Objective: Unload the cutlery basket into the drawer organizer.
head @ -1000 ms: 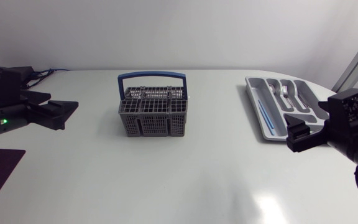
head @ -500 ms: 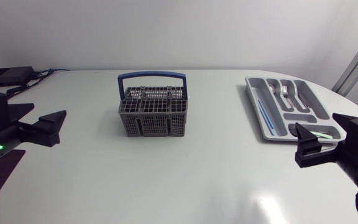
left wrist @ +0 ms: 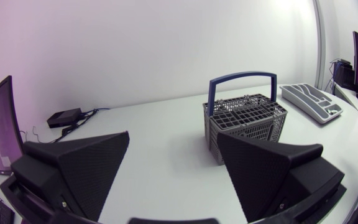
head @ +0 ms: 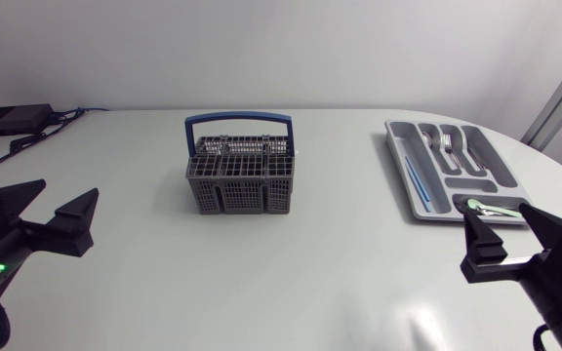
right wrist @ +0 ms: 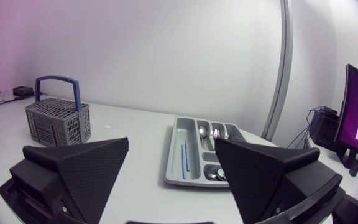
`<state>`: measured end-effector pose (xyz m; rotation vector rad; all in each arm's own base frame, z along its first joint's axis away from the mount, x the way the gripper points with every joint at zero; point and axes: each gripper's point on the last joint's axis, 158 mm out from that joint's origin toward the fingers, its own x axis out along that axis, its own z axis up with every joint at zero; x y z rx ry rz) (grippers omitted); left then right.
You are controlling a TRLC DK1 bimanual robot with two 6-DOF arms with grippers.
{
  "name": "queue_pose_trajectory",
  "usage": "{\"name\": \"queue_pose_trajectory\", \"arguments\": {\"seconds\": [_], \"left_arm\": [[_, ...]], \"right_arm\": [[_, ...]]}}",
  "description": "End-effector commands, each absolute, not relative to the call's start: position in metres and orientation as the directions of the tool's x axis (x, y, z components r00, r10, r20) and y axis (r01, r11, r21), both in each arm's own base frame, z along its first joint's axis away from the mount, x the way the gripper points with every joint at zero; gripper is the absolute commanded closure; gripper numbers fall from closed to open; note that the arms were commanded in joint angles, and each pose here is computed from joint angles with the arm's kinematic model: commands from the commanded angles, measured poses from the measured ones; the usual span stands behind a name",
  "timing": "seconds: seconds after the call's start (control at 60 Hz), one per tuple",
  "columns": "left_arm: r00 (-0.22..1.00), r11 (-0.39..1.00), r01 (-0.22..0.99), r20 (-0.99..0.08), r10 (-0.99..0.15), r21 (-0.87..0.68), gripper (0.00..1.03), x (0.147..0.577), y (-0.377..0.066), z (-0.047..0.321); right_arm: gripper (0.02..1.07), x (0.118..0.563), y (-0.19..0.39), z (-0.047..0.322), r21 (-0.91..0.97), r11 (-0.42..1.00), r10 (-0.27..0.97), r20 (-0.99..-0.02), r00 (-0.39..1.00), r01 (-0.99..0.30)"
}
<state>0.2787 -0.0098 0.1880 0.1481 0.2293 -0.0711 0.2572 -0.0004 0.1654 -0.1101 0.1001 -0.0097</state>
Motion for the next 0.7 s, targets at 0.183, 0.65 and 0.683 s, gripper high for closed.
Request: {"name": "queue_pose_trajectory", "arguments": {"seconds": [0.183,0.65,0.683], "left_arm": [[0.984,0.995,0.055,-0.174,-0.040,0.081,0.05,0.267,-0.008,0.174],[0.997,1.000,0.020,-0.073,-0.020,0.008,0.05,0.255,-0.004,0.153],[0.998,1.000,0.018,-0.066,-0.018,0.003,0.05,0.254,-0.003,0.151]], "right_arm": [[0.07,0.254,-0.002,0.149,-0.001,1.000,-0.010,-0.057,0.998,0.010],[0.07,0.254,-0.002,0.149,-0.001,1.000,-0.010,-0.057,0.998,0.010],[0.07,0.254,-0.002,0.149,-0.001,1.000,-0.010,-0.057,0.998,0.010]]}}
